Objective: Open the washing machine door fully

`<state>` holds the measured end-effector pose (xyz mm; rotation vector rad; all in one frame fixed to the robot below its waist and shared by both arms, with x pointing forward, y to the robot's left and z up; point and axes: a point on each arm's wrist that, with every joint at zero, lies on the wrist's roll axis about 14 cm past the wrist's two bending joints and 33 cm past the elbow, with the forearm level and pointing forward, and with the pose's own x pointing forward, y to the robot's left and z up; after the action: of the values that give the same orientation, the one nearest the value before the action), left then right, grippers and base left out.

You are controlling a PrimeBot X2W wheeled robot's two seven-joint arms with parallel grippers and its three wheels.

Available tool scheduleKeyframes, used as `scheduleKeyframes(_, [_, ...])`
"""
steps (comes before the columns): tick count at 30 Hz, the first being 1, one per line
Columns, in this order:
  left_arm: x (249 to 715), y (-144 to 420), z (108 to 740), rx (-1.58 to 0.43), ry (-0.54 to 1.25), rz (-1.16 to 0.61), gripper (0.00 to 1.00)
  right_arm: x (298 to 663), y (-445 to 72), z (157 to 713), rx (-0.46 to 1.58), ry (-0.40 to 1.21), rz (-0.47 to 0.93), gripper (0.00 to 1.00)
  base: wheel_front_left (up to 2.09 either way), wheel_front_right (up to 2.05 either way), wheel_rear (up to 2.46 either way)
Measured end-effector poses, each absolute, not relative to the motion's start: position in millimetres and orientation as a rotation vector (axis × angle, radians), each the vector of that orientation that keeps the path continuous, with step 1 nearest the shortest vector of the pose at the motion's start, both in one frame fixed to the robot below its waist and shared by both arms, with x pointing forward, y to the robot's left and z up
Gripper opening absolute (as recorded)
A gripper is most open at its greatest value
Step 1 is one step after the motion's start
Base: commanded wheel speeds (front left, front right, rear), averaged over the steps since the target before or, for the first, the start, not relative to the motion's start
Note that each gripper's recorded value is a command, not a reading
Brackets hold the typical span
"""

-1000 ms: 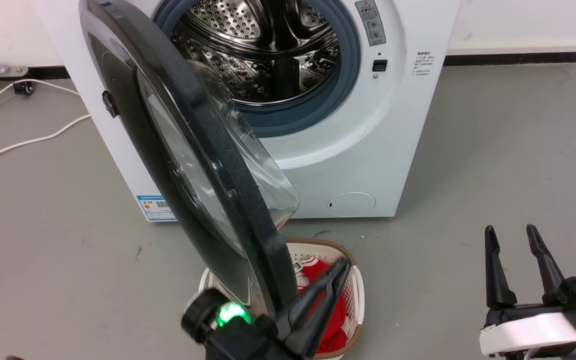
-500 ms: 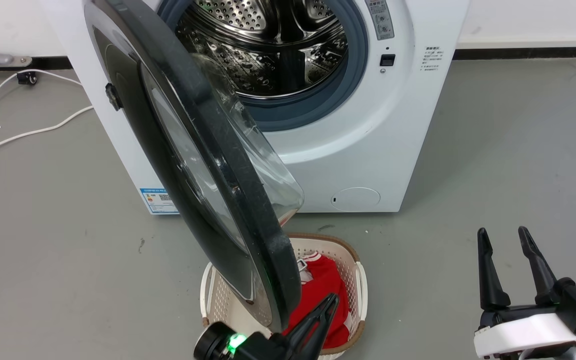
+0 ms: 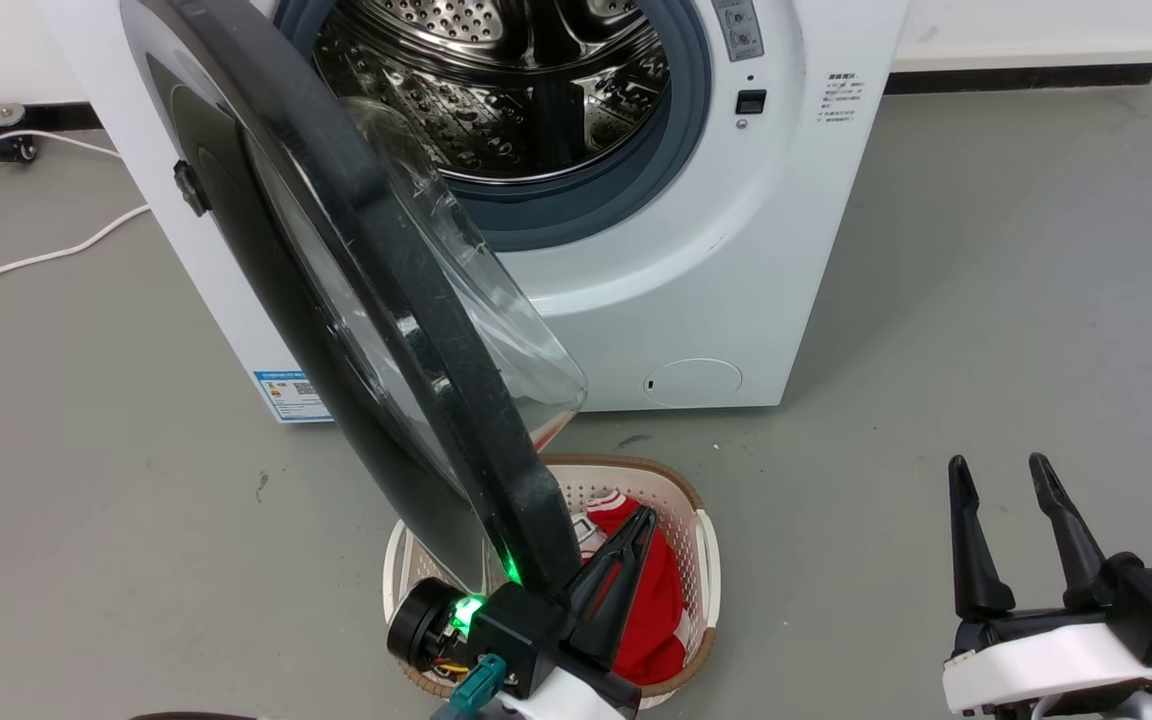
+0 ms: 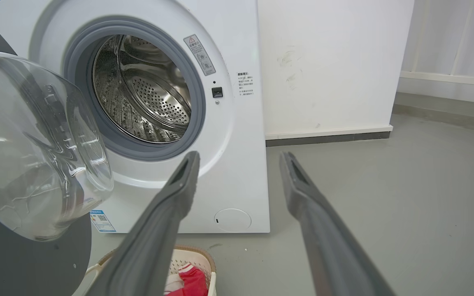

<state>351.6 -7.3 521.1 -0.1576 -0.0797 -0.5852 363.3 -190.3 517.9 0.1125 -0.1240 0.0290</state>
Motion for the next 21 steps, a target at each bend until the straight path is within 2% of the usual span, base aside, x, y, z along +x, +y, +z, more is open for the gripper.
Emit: scheduleKeyframes(21, [347.2, 25.1, 511.8, -0.176, -0.056, -0.455, 0.0, 367.4, -184.1, 515.6, 0.141, -0.118, 0.045, 1.0, 0.0, 0.0, 0.0])
